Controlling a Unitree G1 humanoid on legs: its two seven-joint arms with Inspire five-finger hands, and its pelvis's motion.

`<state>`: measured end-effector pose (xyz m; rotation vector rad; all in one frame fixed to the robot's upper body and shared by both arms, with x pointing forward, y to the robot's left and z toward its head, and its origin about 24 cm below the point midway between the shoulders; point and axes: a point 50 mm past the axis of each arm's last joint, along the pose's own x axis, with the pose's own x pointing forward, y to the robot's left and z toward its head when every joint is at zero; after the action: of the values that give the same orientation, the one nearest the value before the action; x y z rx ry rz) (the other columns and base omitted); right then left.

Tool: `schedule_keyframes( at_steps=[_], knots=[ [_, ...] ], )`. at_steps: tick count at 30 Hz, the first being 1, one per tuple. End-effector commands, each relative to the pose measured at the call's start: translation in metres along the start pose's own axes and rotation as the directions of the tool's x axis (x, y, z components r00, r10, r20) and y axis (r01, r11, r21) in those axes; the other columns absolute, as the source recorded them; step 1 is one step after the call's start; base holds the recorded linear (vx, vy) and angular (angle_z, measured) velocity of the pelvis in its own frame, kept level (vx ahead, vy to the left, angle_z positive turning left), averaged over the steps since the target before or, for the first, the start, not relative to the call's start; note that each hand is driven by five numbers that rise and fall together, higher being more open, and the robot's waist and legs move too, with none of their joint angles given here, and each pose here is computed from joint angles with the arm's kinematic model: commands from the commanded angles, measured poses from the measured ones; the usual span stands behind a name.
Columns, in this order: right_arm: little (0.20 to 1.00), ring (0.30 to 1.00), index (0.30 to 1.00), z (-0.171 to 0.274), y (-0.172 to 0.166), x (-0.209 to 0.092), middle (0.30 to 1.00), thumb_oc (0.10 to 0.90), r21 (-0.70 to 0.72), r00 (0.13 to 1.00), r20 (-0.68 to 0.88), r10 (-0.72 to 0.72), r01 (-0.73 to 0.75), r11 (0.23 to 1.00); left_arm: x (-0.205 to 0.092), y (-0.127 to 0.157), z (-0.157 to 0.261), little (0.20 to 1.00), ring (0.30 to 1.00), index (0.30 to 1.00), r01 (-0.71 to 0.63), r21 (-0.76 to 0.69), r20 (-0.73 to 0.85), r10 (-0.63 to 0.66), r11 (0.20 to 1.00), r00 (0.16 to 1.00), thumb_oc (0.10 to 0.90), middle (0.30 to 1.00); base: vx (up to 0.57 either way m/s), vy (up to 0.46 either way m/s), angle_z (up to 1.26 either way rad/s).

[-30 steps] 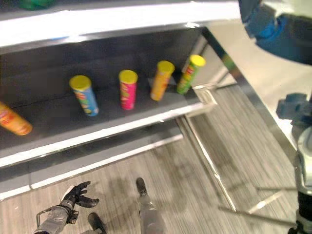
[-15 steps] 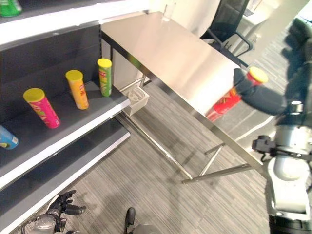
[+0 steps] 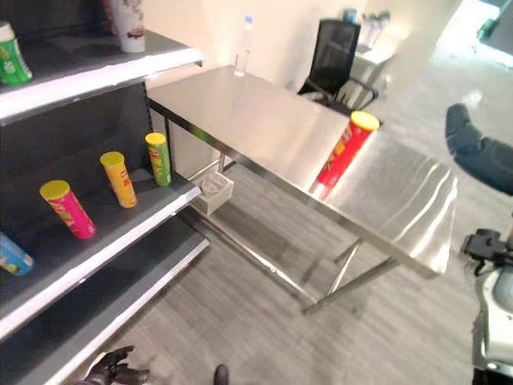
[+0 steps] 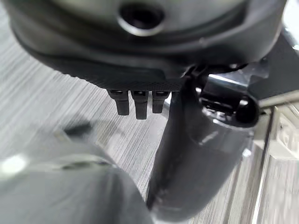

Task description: Put the goods on the table back onto the shelves and tidy them up.

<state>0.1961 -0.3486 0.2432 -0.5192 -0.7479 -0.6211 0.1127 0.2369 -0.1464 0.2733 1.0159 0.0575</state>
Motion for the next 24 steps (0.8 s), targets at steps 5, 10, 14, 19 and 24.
schedule_keyframes(
  at_steps=[5, 10, 14, 19, 24],
  knots=[
    [0.900, 0.900, 0.900, 0.021, -0.003, 0.021, 0.900, 0.800, 0.101, 0.986, 0.131, -0.106, 0.093, 0.991, 0.001, 0.024, 0.013, 0.900, 0.900, 0.900, -0.024, 0.104, 0.058, 0.018, 0.994, 0.998, 0.800, 0.900, 0.06, 0.120, -0.60],
    [0.900, 0.900, 0.900, 0.007, 0.010, 0.014, 0.900, 0.800, 0.072, 0.997, 0.053, -0.048, 0.044, 0.996, 0.003, 0.024, 0.022, 0.900, 0.900, 0.900, -0.028, 0.099, 0.086, 0.019, 0.995, 0.996, 0.800, 0.900, 0.03, 0.113, -0.53],
    [0.900, 0.900, 0.900, -0.012, 0.005, 0.000, 0.900, 0.800, 0.045, 0.995, -0.046, -0.090, 0.092, 0.995, 0.002, 0.026, 0.021, 0.900, 0.900, 0.900, -0.036, 0.108, 0.083, 0.027, 0.994, 0.996, 0.800, 0.900, 0.03, 0.120, -0.19],
    [0.900, 0.900, 0.900, -0.027, 0.008, -0.005, 0.900, 0.800, 0.075, 0.986, -0.127, -0.105, 0.115, 0.991, 0.003, 0.030, 0.019, 0.900, 0.900, 0.900, -0.041, 0.143, 0.064, 0.032, 0.989, 0.997, 0.800, 0.900, 0.02, 0.090, -0.06],
    [0.900, 0.900, 0.900, -0.035, 0.009, -0.006, 0.900, 0.800, 0.088, 0.980, -0.165, -0.116, 0.131, 0.987, 0.003, 0.038, 0.027, 0.900, 0.900, 0.900, -0.065, 0.151, 0.088, 0.052, 0.986, 0.995, 0.800, 0.900, -0.03, -0.006, -0.01]
  ],
)
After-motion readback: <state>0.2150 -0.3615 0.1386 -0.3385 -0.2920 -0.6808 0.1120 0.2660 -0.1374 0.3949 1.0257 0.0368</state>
